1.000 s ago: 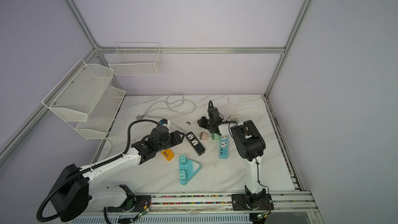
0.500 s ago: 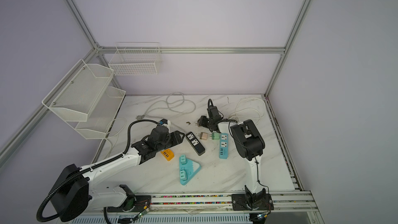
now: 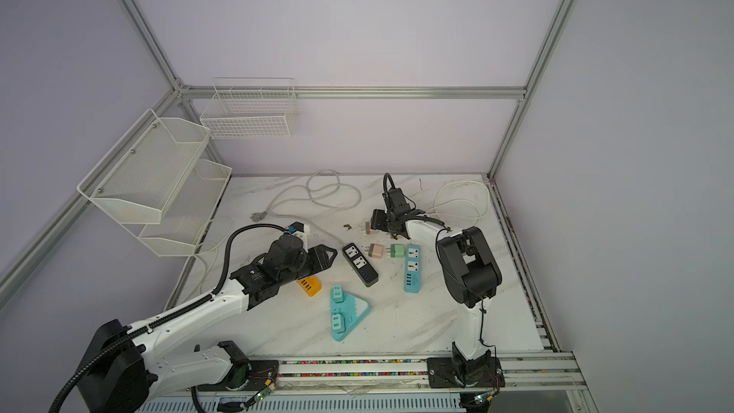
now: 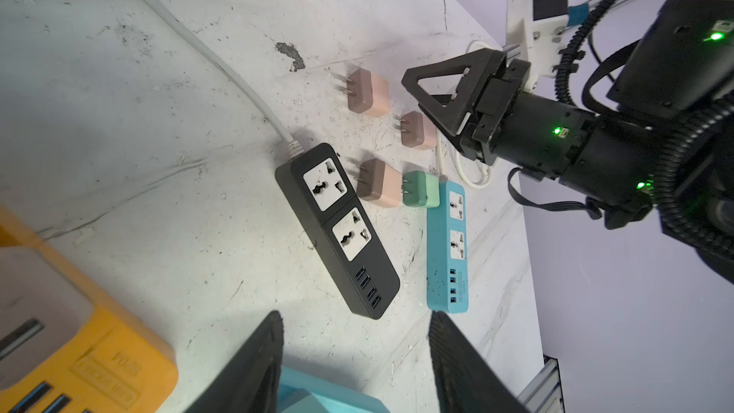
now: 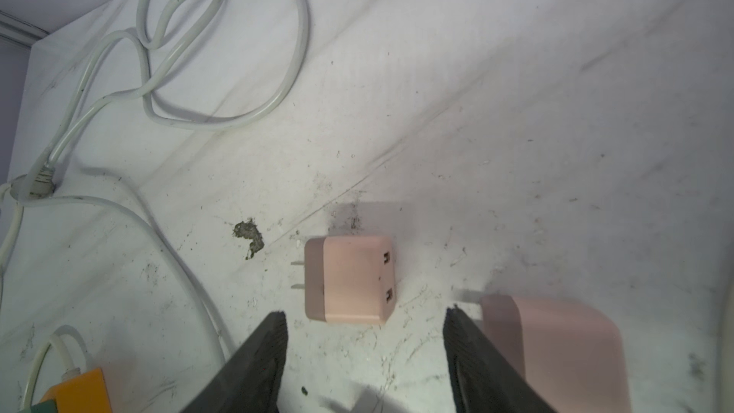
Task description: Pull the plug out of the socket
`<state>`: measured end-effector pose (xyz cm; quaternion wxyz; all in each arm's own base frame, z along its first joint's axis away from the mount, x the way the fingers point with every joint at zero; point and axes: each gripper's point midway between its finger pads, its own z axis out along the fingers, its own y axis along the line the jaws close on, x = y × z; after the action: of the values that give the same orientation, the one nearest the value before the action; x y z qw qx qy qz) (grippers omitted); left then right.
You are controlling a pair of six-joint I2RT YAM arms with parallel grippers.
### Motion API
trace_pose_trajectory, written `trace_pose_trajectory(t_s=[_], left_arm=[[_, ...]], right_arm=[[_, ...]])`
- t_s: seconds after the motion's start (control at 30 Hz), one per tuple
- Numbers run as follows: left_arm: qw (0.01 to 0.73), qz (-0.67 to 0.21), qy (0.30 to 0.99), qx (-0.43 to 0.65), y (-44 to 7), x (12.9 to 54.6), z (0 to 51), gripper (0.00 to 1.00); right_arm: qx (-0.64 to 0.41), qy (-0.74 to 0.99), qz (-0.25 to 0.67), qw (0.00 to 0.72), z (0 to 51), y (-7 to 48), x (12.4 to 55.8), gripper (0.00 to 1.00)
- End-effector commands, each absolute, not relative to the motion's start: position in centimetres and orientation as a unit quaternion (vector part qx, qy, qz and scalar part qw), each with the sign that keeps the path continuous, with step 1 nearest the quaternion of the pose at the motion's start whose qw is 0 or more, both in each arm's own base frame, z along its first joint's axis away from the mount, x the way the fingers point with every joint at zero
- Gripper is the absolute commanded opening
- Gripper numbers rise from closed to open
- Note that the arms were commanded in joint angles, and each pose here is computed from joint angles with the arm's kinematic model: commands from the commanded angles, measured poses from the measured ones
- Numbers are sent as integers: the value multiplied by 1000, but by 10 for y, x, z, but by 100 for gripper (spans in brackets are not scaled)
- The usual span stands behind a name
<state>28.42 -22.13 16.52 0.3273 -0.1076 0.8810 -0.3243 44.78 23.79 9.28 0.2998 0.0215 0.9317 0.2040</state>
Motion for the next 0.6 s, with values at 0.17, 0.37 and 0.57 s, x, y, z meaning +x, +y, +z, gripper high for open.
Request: trace_pose_trajectory(t_s=[0.17, 0.37, 0.57], left_arm=[[307, -310, 894, -102, -195, 249, 151, 61], [298, -308, 898, -95, -185, 231, 146, 61], [291, -308, 901, -92, -177, 217, 134, 61]], right_arm=[[-17, 946, 149, 287, 141, 253, 374, 68], [-40, 949, 133, 283, 160, 282, 320, 70], [-62, 956, 114, 264, 154, 311, 265, 70]])
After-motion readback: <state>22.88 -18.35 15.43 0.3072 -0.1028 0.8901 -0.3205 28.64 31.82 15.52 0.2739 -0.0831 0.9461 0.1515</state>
